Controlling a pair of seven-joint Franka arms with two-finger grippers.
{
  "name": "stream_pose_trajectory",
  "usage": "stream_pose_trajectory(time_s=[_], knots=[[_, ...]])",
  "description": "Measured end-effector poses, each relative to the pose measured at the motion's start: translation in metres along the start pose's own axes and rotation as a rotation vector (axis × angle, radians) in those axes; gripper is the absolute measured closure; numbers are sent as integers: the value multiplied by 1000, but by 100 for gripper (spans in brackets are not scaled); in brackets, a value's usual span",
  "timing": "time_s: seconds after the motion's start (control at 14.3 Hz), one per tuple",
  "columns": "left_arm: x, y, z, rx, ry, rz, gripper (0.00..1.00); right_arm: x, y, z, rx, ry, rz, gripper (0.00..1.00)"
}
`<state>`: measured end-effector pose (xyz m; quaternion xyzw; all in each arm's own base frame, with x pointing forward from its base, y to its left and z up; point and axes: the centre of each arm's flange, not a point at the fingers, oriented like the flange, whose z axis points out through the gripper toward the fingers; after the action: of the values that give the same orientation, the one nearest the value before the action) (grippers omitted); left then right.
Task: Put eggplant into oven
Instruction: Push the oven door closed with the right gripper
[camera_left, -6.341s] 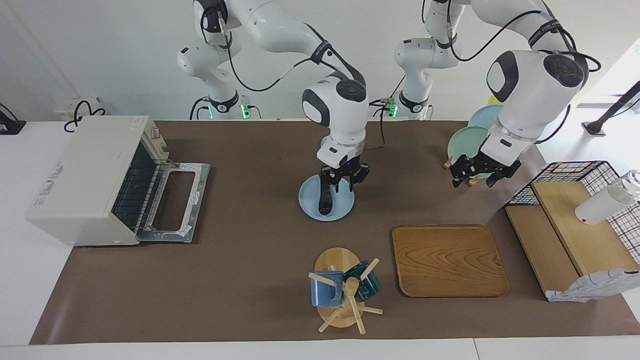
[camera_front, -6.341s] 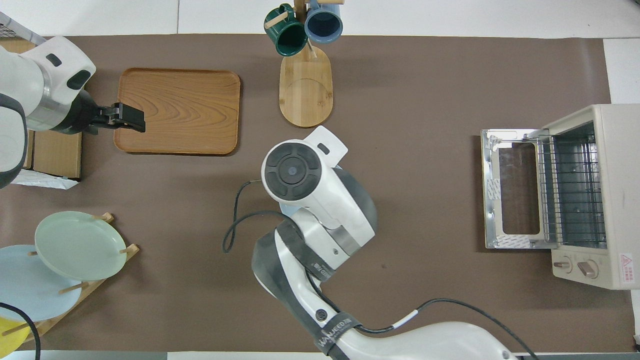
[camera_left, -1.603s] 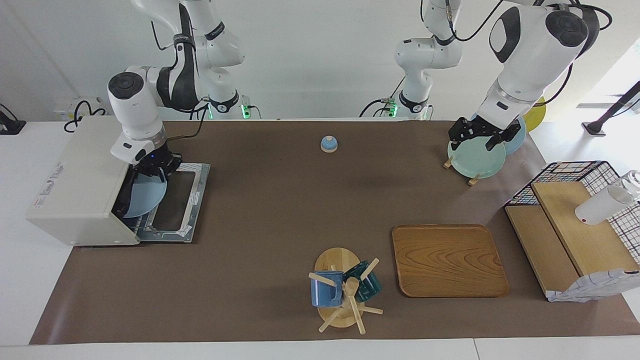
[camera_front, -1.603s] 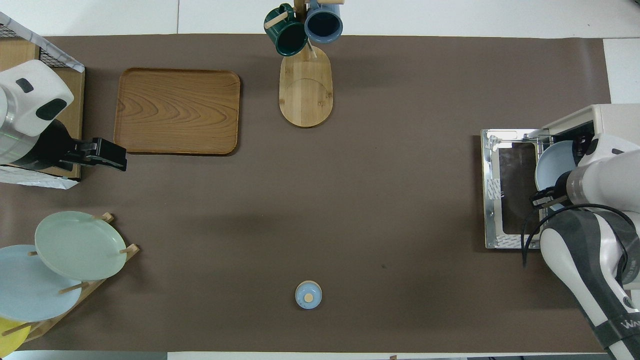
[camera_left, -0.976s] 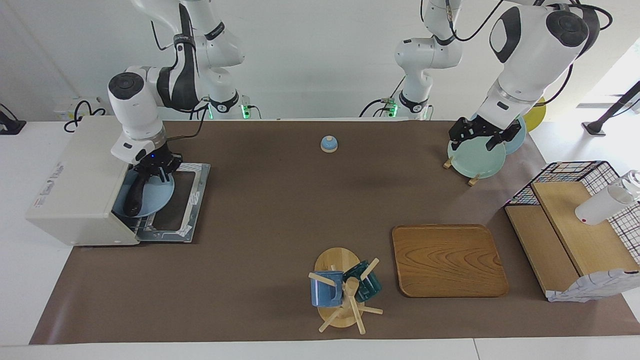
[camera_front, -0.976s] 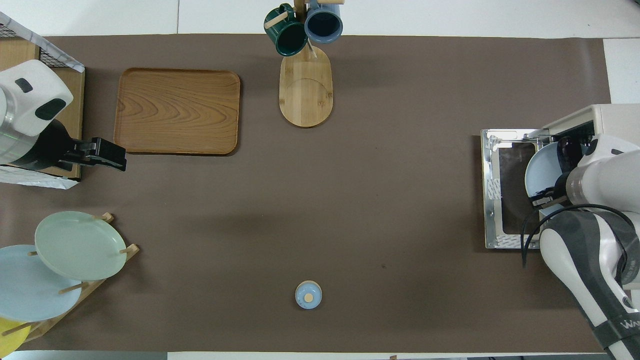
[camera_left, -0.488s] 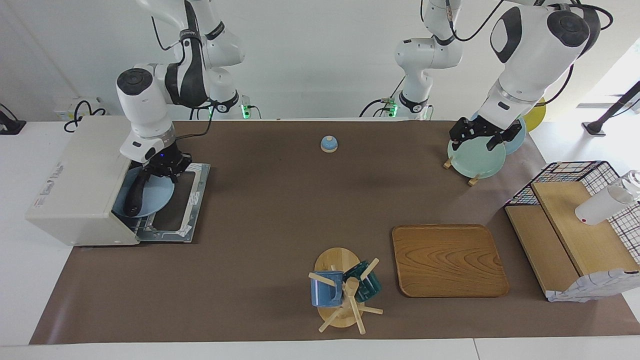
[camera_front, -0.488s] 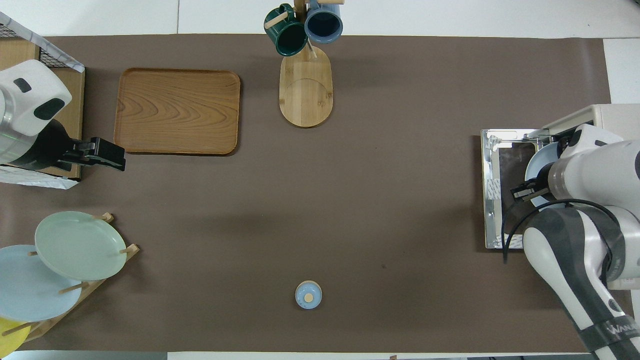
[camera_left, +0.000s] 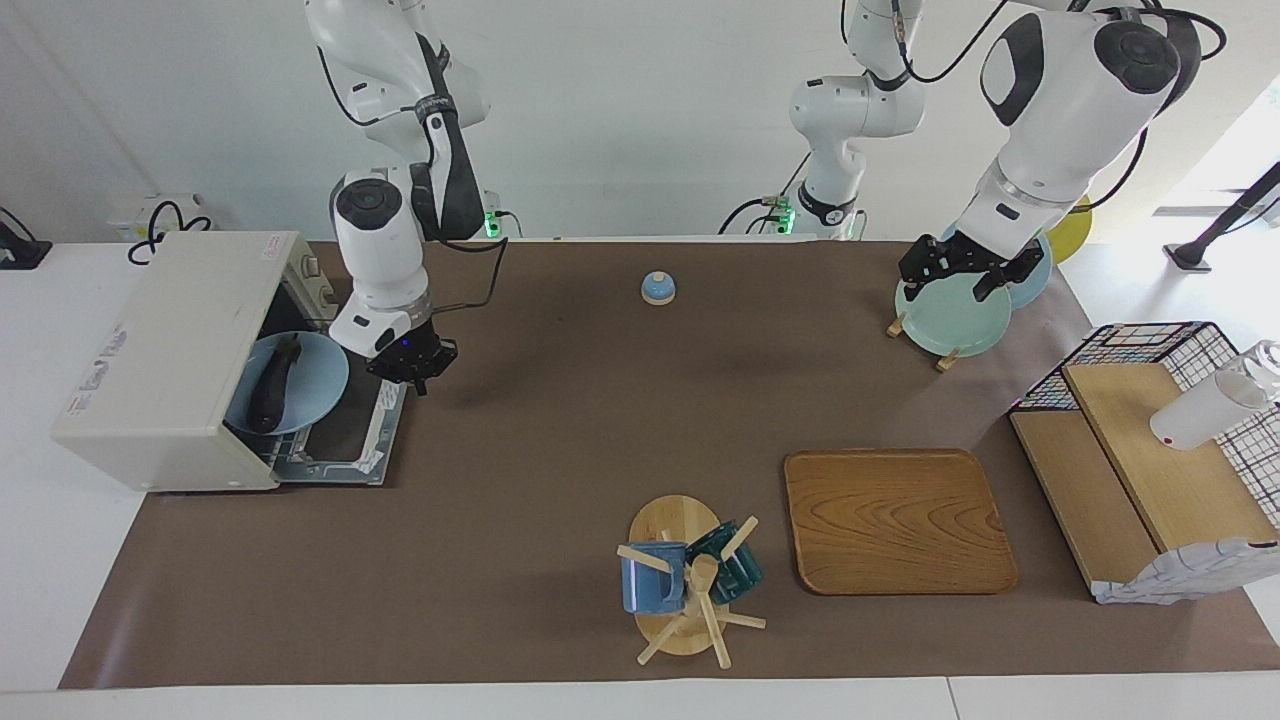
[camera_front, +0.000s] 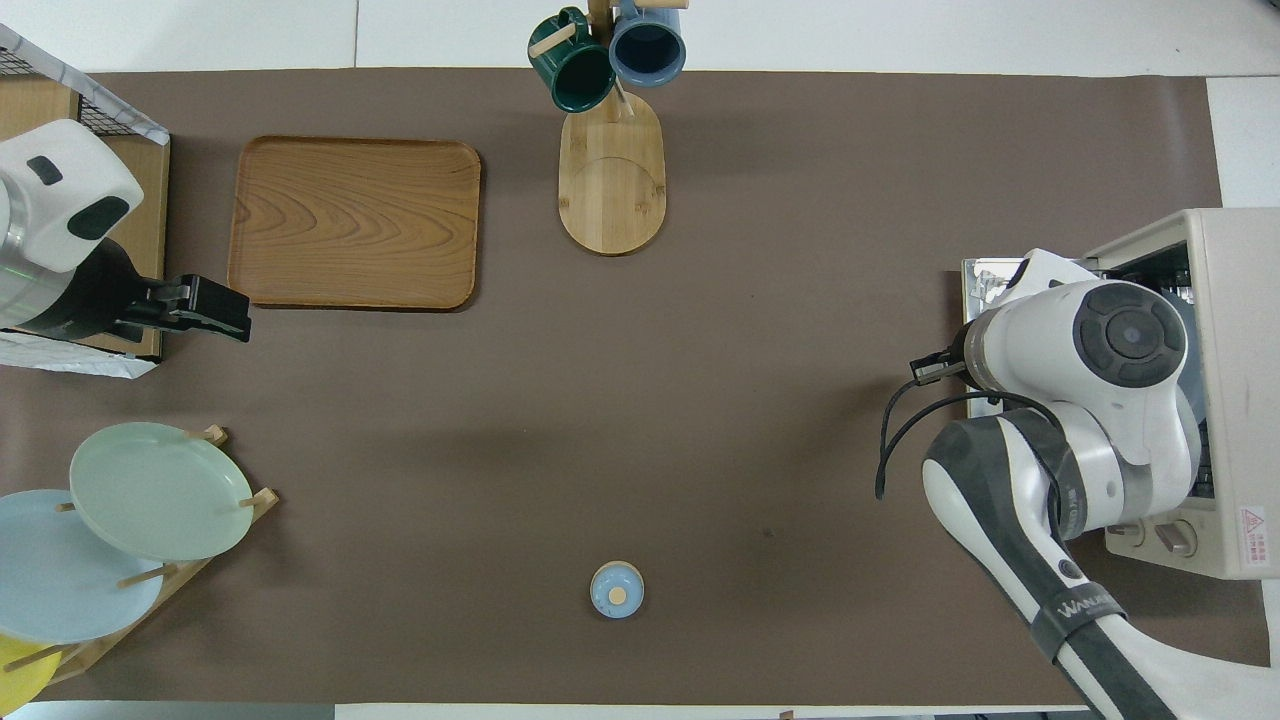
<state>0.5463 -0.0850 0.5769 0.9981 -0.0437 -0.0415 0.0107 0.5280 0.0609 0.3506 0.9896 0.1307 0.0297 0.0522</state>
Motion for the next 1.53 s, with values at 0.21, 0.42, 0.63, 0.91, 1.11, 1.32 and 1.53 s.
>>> stream_pose_trajectory(time_s=[0.21, 0.42, 0.63, 0.91, 1.11, 1.32, 1.53], knots=[[0, 0, 0, 0, 0, 0, 0, -4, 4, 16, 1, -16, 9, 99], [0, 0, 0, 0, 0, 0, 0, -7, 6, 25, 2, -30, 13, 99], [0, 0, 0, 0, 0, 0, 0, -11, 14, 36, 2, -44, 29, 99], [0, 0, 0, 0, 0, 0, 0, -17, 19, 45, 3, -43, 41, 99], [0, 0, 0, 0, 0, 0, 0, -22, 17, 52, 6, -37, 39, 99], [0, 0, 0, 0, 0, -1, 0, -24, 16, 54, 6, -38, 37, 99], [0, 0, 0, 0, 0, -1, 0, -22, 17, 51, -21, -57, 4, 99]])
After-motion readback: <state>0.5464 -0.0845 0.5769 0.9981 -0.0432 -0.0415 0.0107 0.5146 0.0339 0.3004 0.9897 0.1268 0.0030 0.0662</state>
